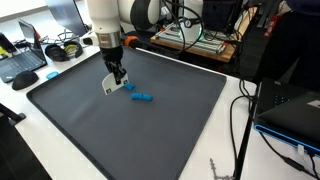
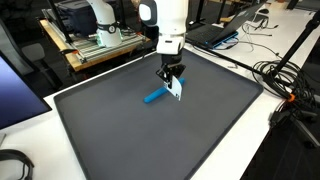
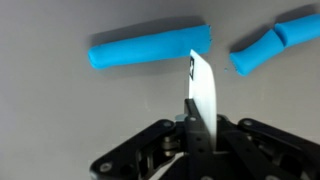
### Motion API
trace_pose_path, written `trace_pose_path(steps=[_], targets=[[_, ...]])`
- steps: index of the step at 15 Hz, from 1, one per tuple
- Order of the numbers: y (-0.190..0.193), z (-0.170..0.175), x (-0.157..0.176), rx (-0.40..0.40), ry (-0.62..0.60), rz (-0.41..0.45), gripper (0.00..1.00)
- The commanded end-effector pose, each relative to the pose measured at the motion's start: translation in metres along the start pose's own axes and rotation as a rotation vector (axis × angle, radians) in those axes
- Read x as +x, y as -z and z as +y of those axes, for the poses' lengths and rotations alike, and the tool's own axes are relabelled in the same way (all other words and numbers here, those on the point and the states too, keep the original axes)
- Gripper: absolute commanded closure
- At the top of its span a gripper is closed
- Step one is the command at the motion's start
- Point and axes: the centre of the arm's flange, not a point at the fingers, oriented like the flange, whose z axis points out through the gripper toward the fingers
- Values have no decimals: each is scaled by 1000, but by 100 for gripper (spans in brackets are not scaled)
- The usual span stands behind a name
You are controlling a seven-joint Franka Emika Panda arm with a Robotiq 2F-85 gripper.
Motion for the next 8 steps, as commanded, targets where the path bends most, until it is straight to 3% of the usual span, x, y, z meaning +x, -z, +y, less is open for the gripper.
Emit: trace_pose_path(steps=[1,8], targets=[[12,13,-2,-35,-1,-36,99],[-1,28,-6,-54,8,-77,99]])
